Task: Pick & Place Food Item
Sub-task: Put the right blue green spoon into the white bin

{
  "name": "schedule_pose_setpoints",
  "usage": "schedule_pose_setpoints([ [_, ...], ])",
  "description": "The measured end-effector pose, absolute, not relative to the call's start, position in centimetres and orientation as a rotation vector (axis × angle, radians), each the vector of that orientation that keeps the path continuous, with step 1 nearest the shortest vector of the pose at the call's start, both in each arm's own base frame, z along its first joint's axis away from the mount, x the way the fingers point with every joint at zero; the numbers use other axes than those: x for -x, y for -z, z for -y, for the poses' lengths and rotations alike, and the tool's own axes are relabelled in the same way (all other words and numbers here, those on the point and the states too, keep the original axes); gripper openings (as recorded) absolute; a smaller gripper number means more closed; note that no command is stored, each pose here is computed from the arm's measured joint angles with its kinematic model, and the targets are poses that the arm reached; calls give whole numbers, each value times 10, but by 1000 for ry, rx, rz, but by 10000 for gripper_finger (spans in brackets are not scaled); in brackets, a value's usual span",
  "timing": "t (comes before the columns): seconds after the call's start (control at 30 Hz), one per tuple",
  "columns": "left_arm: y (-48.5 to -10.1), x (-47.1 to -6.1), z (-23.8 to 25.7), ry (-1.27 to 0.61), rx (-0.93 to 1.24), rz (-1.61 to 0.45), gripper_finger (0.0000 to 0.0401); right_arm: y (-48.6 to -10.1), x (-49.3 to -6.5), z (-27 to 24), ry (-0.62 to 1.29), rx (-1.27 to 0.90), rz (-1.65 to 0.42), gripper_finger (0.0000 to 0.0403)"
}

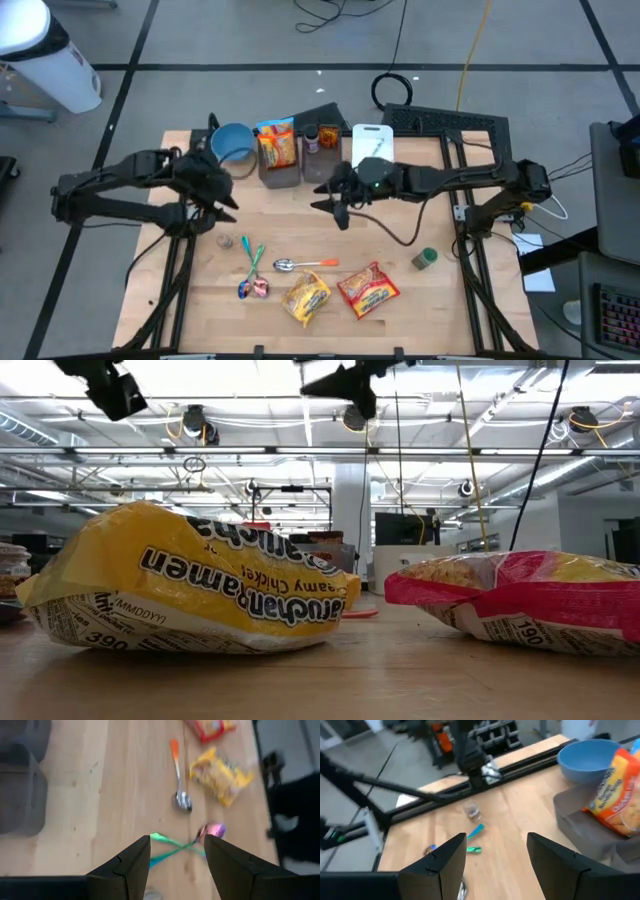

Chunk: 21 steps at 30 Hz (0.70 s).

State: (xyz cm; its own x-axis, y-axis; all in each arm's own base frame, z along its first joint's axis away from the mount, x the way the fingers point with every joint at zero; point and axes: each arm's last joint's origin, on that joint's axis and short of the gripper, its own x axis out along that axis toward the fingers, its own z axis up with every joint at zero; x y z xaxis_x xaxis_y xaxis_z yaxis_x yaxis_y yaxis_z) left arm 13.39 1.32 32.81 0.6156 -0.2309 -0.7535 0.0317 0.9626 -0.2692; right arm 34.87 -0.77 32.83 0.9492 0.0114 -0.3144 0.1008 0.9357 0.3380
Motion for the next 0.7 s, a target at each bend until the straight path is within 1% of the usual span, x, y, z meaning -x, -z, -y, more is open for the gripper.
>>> schedule_pose_setpoints([
  [0.2,-324,-134,4,201,88,-949,198,-314,-358,1,144,-383,-341,203],
  [0.3,-321,-138,13,207,13,-978,198,-308,-361,1,156,-413,-358,203],
  [0.43,-314,-148,27,209,-118,-1024,198,-309,-361,2,165,-409,-350,203],
  [0.57,-304,-163,43,205,-275,-1076,198,-309,-359,4,259,-440,-336,203],
  [0.7,-291,-176,57,244,-335,-1144,198,-313,-358,5,275,-479,-306,203],
])
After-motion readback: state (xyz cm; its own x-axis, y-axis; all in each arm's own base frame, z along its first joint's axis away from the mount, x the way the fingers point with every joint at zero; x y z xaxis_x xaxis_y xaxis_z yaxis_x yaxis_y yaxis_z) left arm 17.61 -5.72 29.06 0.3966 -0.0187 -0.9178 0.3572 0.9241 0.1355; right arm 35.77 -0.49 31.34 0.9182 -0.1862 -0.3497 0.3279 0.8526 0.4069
